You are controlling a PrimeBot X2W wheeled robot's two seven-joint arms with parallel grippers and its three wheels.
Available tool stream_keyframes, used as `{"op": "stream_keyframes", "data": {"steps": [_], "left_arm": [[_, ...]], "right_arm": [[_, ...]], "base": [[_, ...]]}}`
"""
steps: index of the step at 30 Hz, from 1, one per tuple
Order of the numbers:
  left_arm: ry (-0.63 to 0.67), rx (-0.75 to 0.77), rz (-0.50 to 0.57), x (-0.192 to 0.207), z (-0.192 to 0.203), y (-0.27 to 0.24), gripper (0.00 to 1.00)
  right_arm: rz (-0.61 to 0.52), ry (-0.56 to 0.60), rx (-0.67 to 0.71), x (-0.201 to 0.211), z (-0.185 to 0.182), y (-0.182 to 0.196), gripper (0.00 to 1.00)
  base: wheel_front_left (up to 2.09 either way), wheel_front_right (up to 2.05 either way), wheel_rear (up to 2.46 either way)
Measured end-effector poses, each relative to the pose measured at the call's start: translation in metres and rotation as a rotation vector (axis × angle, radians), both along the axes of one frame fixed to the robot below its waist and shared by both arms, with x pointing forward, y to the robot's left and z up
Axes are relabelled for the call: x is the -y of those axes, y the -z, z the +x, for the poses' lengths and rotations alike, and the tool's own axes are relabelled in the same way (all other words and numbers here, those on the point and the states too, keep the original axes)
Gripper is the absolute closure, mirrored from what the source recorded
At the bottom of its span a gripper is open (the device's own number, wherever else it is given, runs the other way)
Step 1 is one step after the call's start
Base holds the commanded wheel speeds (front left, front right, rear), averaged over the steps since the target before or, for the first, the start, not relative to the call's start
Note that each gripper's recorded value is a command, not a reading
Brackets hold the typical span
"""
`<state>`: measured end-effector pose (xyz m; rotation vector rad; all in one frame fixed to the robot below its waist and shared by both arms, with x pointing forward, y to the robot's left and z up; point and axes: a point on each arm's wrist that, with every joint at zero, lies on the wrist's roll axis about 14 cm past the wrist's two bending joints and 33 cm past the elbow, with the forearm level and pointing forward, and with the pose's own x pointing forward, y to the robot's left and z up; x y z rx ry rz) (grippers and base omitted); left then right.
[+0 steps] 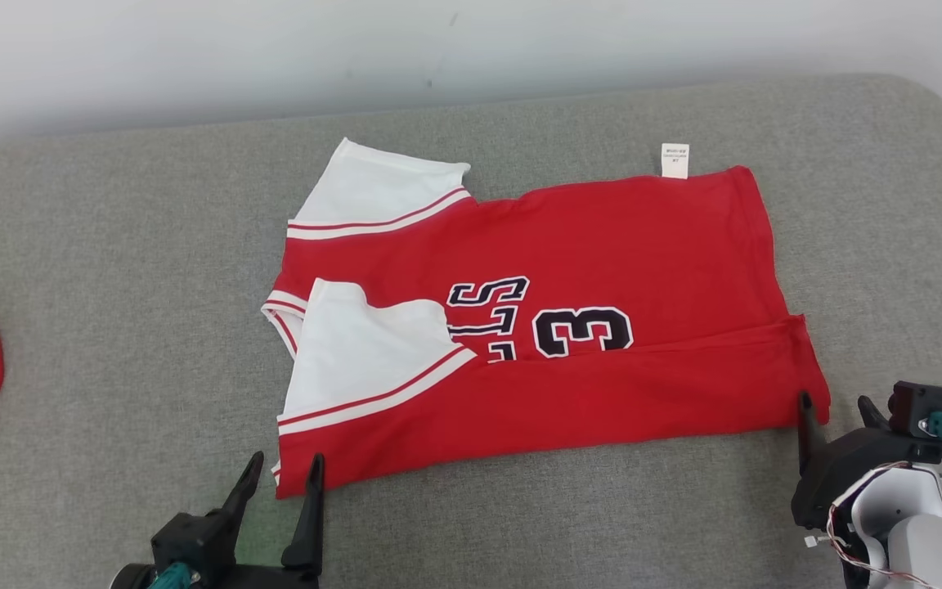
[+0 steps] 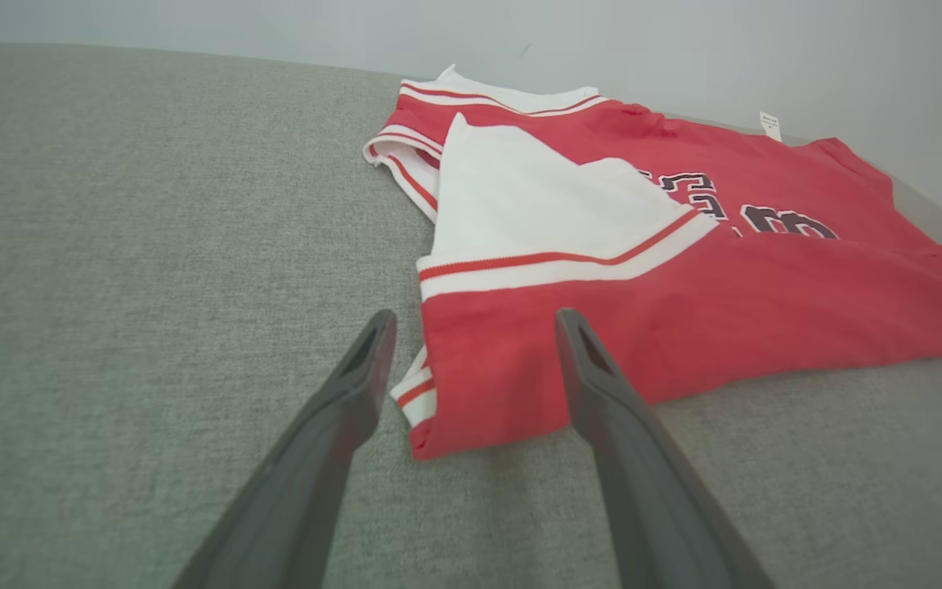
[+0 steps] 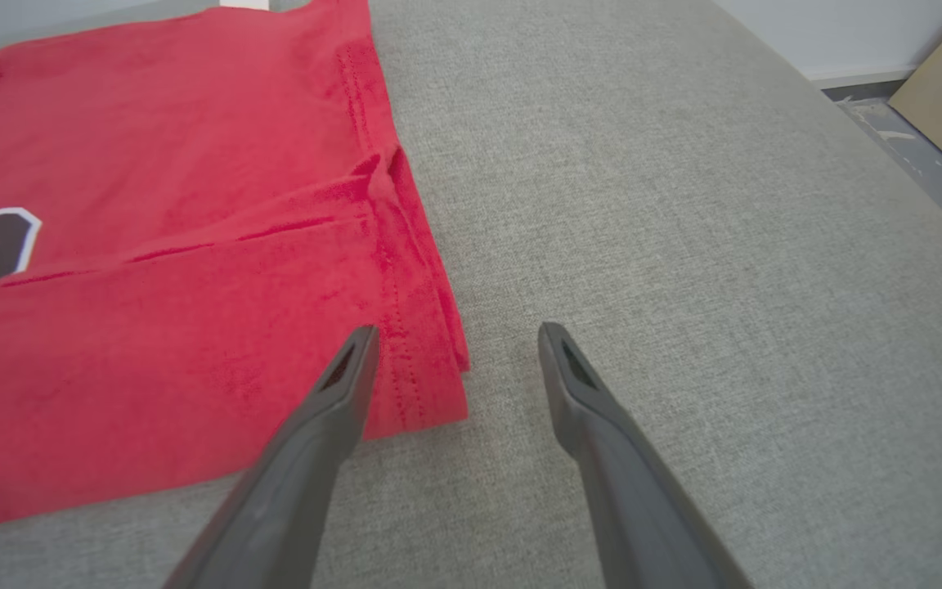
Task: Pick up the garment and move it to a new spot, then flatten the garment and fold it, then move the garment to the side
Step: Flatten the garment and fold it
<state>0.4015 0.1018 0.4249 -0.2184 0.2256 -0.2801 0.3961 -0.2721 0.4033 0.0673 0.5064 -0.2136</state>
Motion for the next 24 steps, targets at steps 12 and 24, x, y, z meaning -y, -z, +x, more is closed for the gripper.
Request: {"op": "stream_keyframes", "data": {"steps": [12,24], "left_arm": [[0.036,-0.155,0.053,0.009,-0.001,0.036,0.0],[0.039,-0.165,0.008,0.01,-0.011,0.036,1.0]], "right_arm": [[0.015,0.002,-0.105,-0.002,0.011,0.028,0.0],[0.051,-0.017,-0.067,-0.014,0.013,0.022,1.0]], "base": [[0.0,0.0,0.0],[0.0,0.0,0.0]]}}
